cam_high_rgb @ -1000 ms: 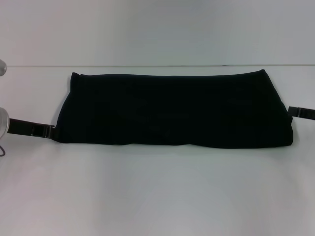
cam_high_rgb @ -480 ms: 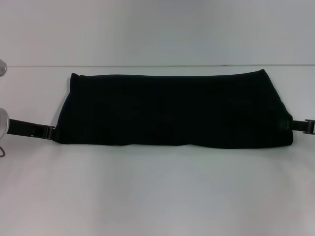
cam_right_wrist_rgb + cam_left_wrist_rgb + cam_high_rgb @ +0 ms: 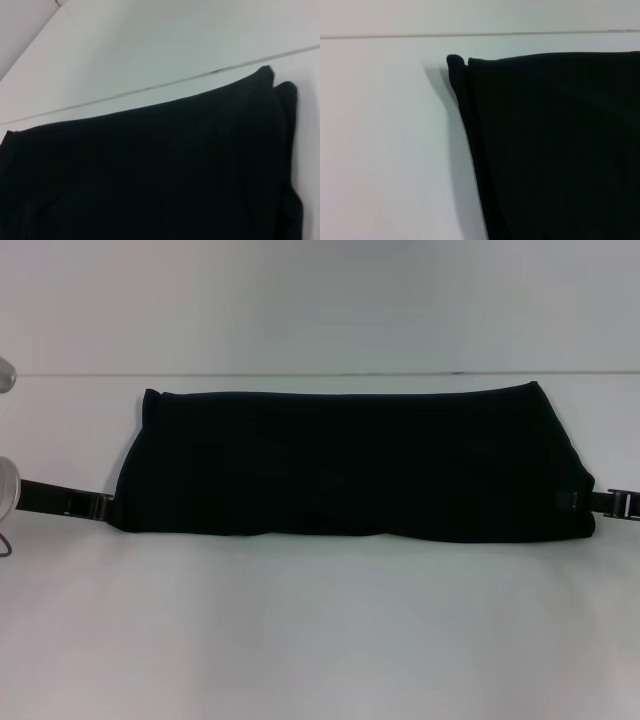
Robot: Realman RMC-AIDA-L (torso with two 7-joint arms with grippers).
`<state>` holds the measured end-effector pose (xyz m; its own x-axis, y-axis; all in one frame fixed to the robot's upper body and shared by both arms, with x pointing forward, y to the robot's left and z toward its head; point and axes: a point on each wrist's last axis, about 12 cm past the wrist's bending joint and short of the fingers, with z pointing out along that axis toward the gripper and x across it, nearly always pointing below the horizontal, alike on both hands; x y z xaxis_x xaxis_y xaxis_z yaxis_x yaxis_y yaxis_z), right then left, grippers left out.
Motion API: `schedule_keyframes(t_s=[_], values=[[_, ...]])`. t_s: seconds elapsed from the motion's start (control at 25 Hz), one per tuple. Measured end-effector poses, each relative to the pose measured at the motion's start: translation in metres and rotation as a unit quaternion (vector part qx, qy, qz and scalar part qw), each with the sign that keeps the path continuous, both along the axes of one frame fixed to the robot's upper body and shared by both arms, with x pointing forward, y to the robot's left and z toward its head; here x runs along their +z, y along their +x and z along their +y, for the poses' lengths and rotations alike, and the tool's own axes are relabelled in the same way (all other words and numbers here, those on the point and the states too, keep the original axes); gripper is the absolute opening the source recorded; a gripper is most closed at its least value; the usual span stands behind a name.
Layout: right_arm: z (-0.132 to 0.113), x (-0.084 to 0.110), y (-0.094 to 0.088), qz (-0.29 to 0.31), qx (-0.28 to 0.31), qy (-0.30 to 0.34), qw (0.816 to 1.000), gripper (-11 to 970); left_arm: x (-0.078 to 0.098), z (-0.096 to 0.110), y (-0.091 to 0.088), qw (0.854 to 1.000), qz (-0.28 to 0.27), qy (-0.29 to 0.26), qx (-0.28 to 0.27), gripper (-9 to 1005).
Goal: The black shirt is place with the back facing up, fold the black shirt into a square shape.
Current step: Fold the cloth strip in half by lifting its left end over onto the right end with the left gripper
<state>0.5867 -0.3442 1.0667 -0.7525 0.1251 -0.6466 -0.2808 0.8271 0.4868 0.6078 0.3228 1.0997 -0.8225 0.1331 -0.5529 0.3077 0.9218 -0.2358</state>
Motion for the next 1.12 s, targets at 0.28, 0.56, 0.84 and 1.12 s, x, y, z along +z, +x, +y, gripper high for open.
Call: schedule_keyframes(t_s=[0.28,0.56,0.84,1.12], values=[[-0.0073,-0.0022,-0.0037,0.003,-0.012,0.0,1.0,494,0.0003,0.0,0.0004,1.0,-0.002,-0.001,0.0,1],[-0.0006,-0.0038,-0.0033,0.002,-0.001,-0.001,1.0,424,0.0005,0.0008,0.0013,1.0,-0.007,0.0,0.002,1],[0.0006,-0.0061,-0.0065,0.0,0.011,-0.006,1.0,353,0.0016,0.0009,0.0026,1.0,-0.009,0.003,0.002,1],[0.0003,-0.0067,-0.0074,-0.003,0.015,-0.009,1.0,73,0.0003,0.0003,0.0016,1.0,-0.008,0.0,0.003,1]])
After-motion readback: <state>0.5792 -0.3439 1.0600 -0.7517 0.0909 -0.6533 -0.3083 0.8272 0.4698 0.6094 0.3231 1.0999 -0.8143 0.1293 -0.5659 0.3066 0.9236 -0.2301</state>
